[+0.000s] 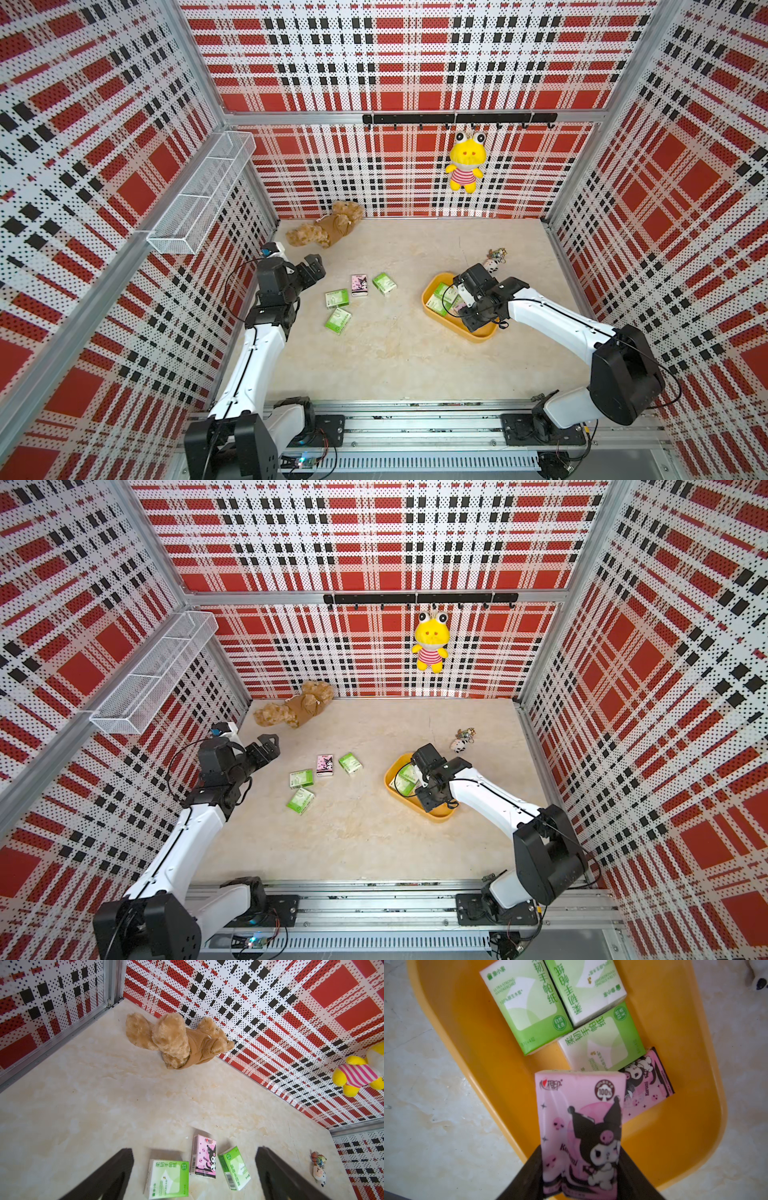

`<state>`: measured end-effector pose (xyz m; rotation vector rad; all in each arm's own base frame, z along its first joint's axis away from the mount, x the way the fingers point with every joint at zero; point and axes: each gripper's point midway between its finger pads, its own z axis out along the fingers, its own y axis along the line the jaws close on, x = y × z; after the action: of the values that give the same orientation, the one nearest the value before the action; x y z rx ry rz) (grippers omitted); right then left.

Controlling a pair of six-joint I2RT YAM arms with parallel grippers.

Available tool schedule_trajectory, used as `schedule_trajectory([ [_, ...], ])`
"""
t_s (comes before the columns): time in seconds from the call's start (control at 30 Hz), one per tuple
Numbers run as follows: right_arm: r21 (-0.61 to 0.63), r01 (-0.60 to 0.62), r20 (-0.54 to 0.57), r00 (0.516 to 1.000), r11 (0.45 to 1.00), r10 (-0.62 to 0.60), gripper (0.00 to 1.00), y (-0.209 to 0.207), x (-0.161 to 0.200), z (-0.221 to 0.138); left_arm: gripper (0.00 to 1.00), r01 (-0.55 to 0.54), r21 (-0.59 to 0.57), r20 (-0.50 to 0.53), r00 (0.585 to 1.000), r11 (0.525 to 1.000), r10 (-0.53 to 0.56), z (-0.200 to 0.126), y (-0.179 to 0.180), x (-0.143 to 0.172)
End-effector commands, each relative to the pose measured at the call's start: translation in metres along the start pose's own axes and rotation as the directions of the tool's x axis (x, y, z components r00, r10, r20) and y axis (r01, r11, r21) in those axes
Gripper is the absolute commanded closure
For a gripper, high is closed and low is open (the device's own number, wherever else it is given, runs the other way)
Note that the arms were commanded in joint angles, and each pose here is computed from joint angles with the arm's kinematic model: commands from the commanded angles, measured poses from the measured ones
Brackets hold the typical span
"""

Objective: Put the pocket tissues into the storage box
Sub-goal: Place the pocket tissues in the storage box.

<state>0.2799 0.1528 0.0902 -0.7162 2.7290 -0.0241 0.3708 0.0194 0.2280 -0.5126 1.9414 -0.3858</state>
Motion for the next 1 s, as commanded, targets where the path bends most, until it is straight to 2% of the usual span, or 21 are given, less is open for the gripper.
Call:
schedule_trajectory([
  [0.0,0.036,0.025,-0.029,0.999,0.999,-0.024,0.47,-0.005,0.003,0.009,0.01,-0.016,-0.006,0.005,1.000,1.000,0.016,0.002,0.001,0.001],
  [0.33,0.014,0.070,-0.061,0.996,0.997,-0.069,0.46,0.000,0.006,0.026,0.01,-0.020,-0.015,-0.002,1.000,1.000,0.020,0.003,0.005,0.005],
  [0.5,-0.025,0.091,-0.037,0.995,0.996,-0.092,0.45,0.008,0.003,0.023,0.01,-0.019,-0.015,0.002,1.000,1.000,0.019,0.002,0.005,0.005],
  [0.8,-0.001,0.132,-0.089,0.987,0.991,-0.131,0.45,0.012,0.012,0.037,0.01,-0.018,-0.012,0.008,1.000,1.000,0.018,0.001,0.004,0.002],
  [0.97,0.016,0.125,-0.110,0.986,0.992,-0.123,0.29,0.010,0.012,0.041,0.01,-0.017,-0.011,0.009,1.000,1.000,0.017,0.001,0.005,0.001],
])
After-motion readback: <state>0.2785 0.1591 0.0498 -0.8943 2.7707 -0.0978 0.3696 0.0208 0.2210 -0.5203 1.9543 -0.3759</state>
